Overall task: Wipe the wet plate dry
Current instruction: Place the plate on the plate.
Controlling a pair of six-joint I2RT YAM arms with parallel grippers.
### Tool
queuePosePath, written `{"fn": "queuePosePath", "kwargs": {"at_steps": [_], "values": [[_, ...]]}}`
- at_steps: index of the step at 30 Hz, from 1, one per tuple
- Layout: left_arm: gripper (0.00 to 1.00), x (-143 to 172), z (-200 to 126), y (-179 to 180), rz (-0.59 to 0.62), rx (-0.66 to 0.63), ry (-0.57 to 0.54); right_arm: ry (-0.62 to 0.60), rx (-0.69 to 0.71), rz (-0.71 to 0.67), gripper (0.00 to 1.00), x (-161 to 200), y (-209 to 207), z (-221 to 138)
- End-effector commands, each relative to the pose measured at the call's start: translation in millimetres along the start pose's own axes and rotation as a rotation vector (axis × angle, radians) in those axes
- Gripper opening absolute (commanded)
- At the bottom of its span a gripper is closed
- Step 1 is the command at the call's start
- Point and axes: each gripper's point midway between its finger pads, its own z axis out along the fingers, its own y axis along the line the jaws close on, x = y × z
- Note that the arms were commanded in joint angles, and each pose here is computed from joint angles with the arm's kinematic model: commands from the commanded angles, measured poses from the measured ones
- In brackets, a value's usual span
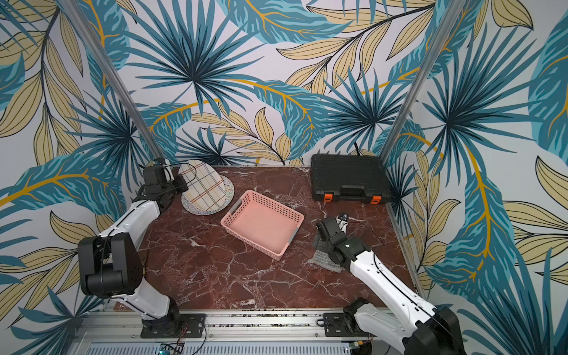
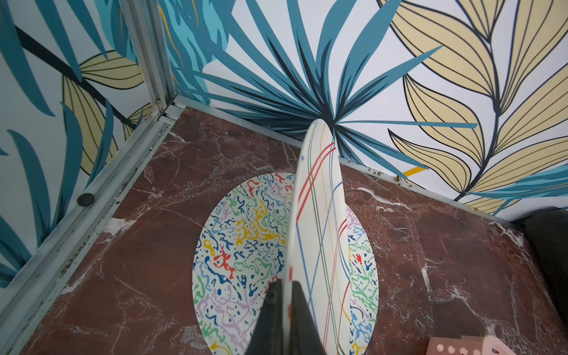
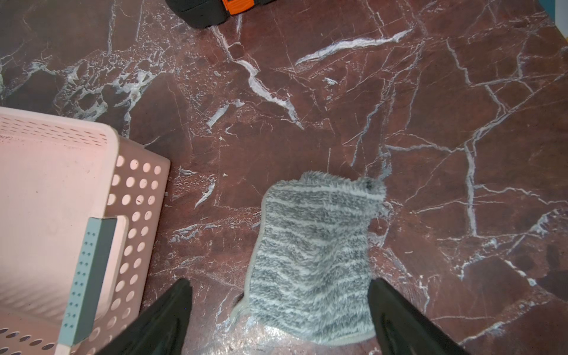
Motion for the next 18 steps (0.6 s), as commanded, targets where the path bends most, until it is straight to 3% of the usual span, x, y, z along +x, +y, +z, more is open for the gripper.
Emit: {"fn": "queuePosePath", "kwargs": {"at_steps": [1, 18], "values": [[0.00, 48.8, 1.2, 10.7, 0.013, 0.007, 0.146, -0.003, -0.005, -0.018, 0.93, -0.6, 3.0, 0.2], [0.00, 75.3, 34.0, 10.4, -0.167, 0.088, 0.187, -0.019, 0.012, -0.037, 0.93, -7.7, 5.2, -5.4]]}}
